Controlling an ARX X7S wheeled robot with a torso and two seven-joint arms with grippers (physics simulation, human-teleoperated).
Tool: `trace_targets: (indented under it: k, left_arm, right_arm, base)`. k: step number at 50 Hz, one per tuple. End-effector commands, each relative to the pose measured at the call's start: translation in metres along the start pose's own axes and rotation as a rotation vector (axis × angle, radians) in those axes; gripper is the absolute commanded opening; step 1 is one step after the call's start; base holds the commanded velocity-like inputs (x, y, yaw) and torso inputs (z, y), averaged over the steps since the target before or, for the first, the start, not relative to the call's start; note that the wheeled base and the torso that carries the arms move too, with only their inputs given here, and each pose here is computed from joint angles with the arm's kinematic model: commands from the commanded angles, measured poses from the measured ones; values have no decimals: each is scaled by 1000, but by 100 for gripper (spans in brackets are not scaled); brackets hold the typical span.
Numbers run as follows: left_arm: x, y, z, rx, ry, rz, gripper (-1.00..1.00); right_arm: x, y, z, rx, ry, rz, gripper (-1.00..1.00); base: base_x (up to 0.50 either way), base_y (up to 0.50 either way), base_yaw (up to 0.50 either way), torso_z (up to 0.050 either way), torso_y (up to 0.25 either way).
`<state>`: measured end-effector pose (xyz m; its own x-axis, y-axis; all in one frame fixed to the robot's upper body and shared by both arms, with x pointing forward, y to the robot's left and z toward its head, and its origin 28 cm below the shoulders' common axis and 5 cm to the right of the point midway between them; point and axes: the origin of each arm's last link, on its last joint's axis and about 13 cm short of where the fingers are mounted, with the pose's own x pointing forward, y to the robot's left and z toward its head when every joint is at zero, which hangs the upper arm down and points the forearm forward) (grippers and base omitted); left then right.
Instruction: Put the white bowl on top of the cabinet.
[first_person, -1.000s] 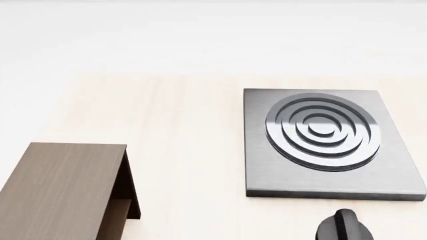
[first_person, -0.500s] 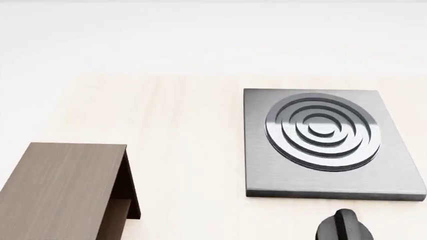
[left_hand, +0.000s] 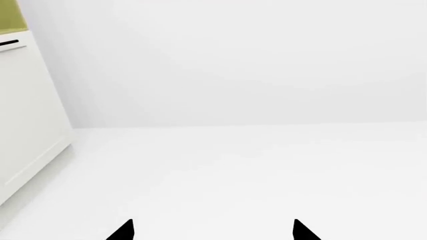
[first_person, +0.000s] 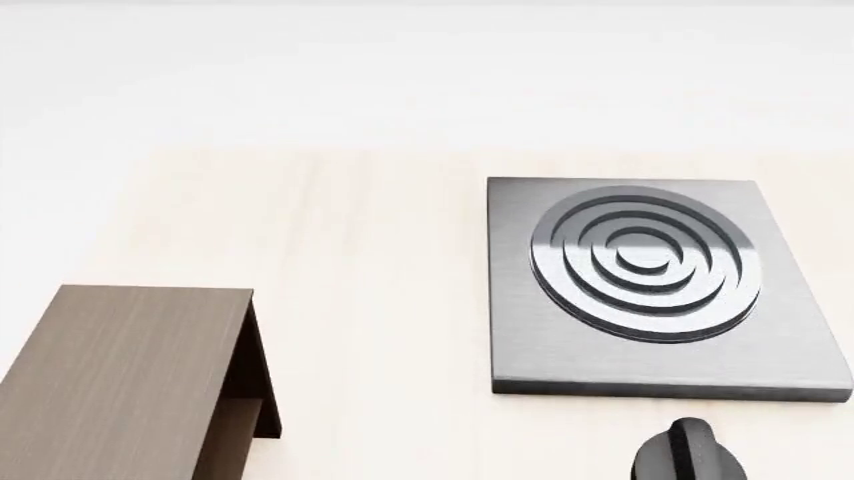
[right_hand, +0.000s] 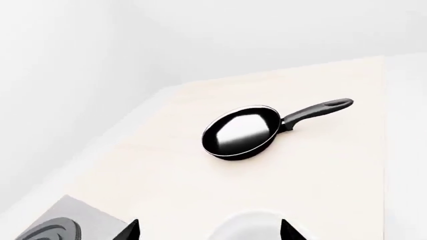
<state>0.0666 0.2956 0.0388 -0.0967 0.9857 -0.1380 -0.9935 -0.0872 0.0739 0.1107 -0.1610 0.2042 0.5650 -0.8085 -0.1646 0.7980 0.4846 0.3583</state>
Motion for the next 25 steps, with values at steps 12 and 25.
trace_targets:
  k: [12,25]
  left_arm:
    - [1,0,-1,-1,5,1,100]
    - [1,0,-1,0,6,1,100]
  right_arm:
    - [-3,-4,-15,-87,105,-58,100]
    - [3,-19,8,-36,26,-90,100]
  base:
    - [0,0,0,0,0]
    - [0,0,0,0,0]
